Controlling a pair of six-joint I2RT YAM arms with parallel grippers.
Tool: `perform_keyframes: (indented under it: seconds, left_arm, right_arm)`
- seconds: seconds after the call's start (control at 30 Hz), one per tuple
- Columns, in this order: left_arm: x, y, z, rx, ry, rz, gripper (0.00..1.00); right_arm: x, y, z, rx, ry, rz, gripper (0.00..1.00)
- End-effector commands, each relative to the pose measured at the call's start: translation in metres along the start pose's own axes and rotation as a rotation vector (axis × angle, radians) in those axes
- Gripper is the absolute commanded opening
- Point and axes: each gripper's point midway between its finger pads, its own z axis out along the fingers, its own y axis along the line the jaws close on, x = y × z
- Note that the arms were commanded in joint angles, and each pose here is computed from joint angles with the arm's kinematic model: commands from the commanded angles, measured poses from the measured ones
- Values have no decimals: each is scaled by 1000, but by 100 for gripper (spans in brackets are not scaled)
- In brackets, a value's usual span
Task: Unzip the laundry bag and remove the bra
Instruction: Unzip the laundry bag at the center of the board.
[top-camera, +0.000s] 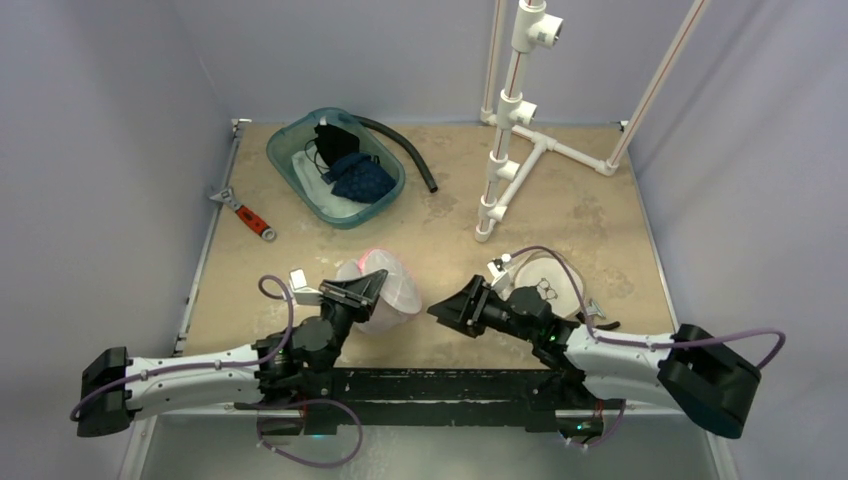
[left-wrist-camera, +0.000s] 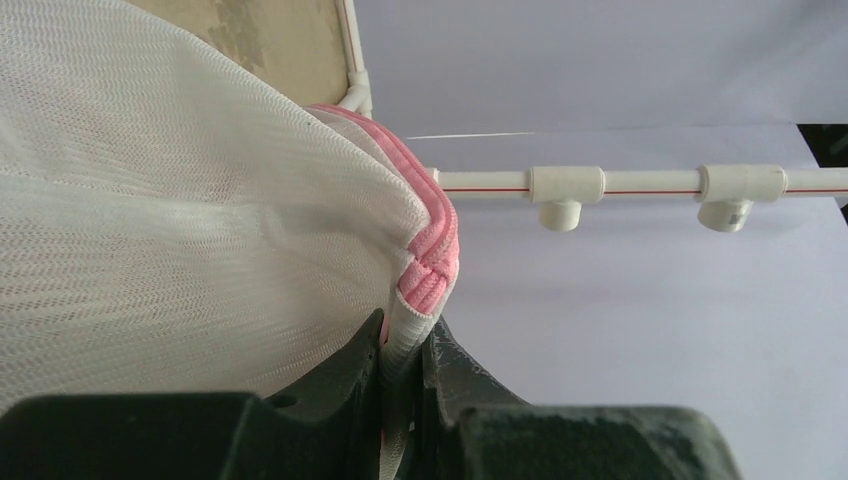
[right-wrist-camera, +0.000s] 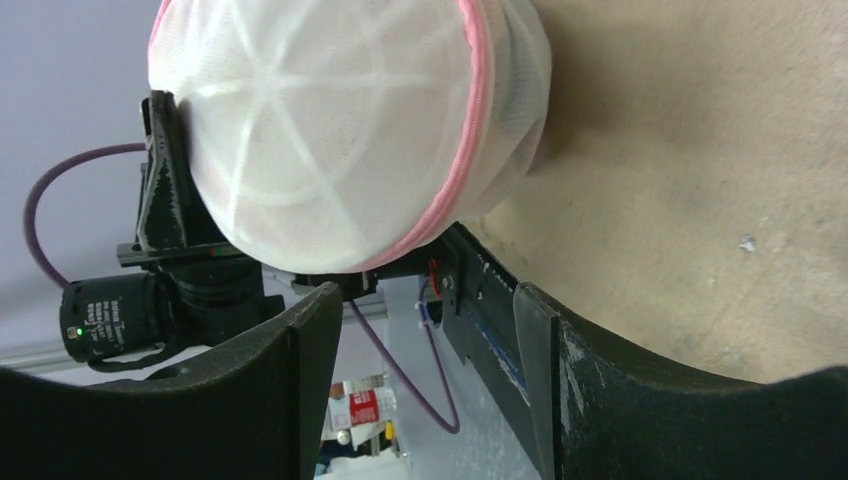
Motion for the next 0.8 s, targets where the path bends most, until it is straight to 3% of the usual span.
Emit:
perform_keyframes:
  seconds: [0.0,0.2,0.53,0.77]
  left_arm:
    - [-6,-3,-3,-3,-22,-21,0]
    - [-9,0,-5,-9,-24,-21,0]
    - [-6,-5,-4,-2,-14,-10,0]
    - [-15,-7,-6,-3,-41,8,0]
  right_arm:
    - [-12,49,9,-151,-87,24,65]
    - [-17,64,16,-178,-114,26,66]
    - [0,59,41,-153,-17,73,65]
    - [3,55,22,-140,-33,110,67]
